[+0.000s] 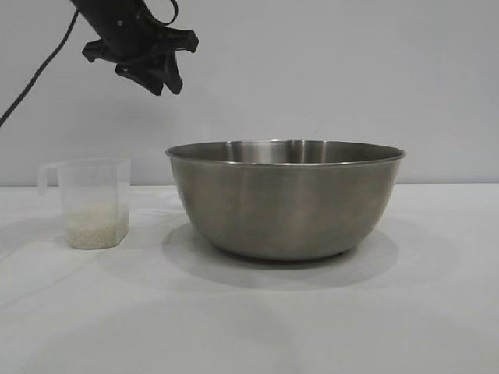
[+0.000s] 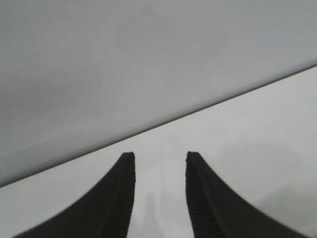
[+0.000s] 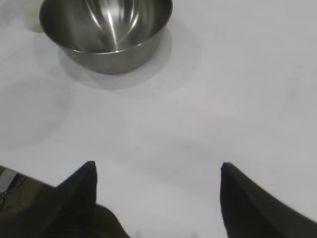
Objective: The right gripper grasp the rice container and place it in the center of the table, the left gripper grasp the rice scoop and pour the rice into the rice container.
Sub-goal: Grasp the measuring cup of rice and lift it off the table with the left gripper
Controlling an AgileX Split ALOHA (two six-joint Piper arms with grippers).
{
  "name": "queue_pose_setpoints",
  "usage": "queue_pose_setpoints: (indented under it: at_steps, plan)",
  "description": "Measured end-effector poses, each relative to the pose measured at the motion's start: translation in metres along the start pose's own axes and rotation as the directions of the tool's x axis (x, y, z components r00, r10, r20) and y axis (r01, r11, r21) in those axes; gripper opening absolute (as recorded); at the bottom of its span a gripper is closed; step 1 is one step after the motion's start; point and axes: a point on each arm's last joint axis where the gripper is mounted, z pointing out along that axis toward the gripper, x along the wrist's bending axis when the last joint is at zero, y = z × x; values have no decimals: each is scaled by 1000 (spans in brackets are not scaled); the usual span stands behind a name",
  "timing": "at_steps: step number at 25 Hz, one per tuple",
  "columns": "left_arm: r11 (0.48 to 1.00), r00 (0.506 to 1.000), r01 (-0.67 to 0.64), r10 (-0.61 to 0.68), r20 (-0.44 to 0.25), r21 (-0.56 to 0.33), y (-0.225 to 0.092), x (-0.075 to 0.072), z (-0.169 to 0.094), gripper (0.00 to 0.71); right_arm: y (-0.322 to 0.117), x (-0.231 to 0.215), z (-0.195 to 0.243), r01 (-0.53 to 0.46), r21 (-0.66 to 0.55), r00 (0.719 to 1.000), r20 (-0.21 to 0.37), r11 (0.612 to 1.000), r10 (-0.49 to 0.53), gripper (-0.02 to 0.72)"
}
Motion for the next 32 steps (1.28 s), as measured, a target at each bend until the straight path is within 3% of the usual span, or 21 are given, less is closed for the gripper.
queue_pose_setpoints:
  at_steps: [4,6,13,14,21,24,27,30,32]
  plan:
    - [1000,1000,-1,1,0,-9,3,0,-3,219,-7,-7,-8,-78,-50,992,91,996,83,482]
    - [1000,1000,-2,2,2,-9,4,-1,-4,219,-9,-8,-10,-83,-38,990,109,996,87,482]
    - [1000,1000,-3,4,11,-6,7,-2,-9,219,-7,-10,-6,-72,-78,990,118,994,81,482]
    - [1000,1000,-6,6,12,-4,8,-3,-10,219,-8,-10,-4,-67,-73,990,120,995,76,430]
    - [1000,1000,-6,6,12,11,4,-5,-28,219,-7,-10,-4,-59,-84,990,123,995,69,429]
    - [1000,999,6,-6,-32,-4,-13,-3,-45,219,-7,-10,-4,-58,-85,990,123,995,69,429]
    - [998,992,6,-14,-122,-62,-41,1,-68,219,-7,-10,-4,-58,-85,990,123,995,69,429]
    - [975,972,-157,124,-199,-158,-69,-9,-99,219,-7,-10,-4,-58,-85,990,123,995,69,429]
    - [936,948,-281,237,-210,-214,-84,-21,-115,219,-7,-10,-4,-58,-85,990,123,995,69,429]
